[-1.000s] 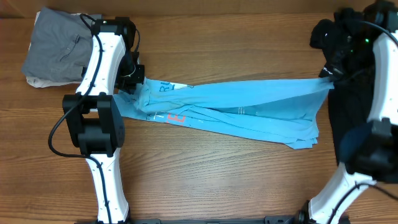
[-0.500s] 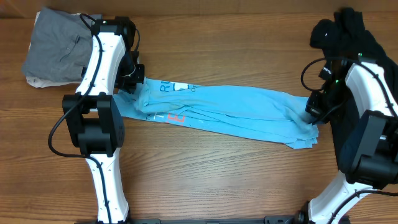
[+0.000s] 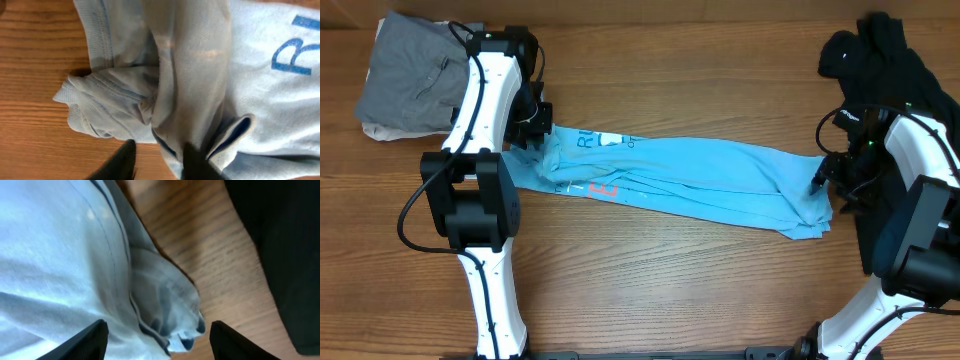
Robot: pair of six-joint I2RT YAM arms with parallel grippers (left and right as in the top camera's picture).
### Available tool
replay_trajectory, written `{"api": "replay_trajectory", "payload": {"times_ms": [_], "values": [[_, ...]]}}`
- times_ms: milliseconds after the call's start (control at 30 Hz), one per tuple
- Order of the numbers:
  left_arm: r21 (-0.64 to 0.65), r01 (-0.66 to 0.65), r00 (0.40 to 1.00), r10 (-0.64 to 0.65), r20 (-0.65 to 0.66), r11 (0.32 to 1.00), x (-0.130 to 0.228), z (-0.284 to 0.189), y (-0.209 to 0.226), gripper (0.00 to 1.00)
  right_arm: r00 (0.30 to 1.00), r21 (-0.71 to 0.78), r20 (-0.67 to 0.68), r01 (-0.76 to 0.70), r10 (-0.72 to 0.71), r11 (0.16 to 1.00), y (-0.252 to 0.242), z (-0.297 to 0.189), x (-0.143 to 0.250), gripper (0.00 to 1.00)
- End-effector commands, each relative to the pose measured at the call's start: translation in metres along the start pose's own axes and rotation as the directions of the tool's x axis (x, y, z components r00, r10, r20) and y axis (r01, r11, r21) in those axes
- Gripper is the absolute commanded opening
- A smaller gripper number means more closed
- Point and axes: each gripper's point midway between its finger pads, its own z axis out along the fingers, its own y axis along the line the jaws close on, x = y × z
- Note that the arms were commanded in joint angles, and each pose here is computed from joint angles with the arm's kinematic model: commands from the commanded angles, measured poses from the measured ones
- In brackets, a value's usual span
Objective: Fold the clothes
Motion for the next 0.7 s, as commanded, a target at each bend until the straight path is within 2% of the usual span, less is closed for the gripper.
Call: {"api": "replay_trajectory", "payload": {"times_ms": [0,167,300,533,600,667], "values": [[0.004,0.001,0.999,-0.001,0.046,1.0,-0.002,-0.014,0.0,0.56,0.999,-0.012,0.033,0.023,-0.022,1.0,0.007,-0.001,-0.005,0.7],[0.008,0.01,0.998,-0.01,0.068,1.0,-0.008,-0.014,0.0,0.77,0.997,-0.011,0.05,0.056,-0.055,0.998,0.015,0.02,-0.002,0.69],[0.018,0.009,0.994,-0.011,0.109,1.0,-0.018,-0.015,-0.002,0.84,0.995,-0.005,0.062,0.083,-0.082,0.997,0.019,0.043,0.003,0.66],[0.005,-0.02,0.987,0.018,0.16,1.0,-0.027,-0.026,0.0,0.85,0.987,0.042,0.133,0.089,-0.094,0.995,0.012,0.068,-0.003,0.65],[0.007,-0.018,0.981,0.017,0.191,1.0,-0.029,-0.039,0.0,0.84,0.984,0.062,0.151,0.086,-0.094,0.994,0.008,0.073,-0.004,0.62],[0.01,-0.017,0.973,0.014,0.229,1.0,-0.031,-0.054,0.001,0.84,0.982,0.068,0.165,0.085,-0.095,0.994,0.006,0.077,-0.006,0.53]]}}
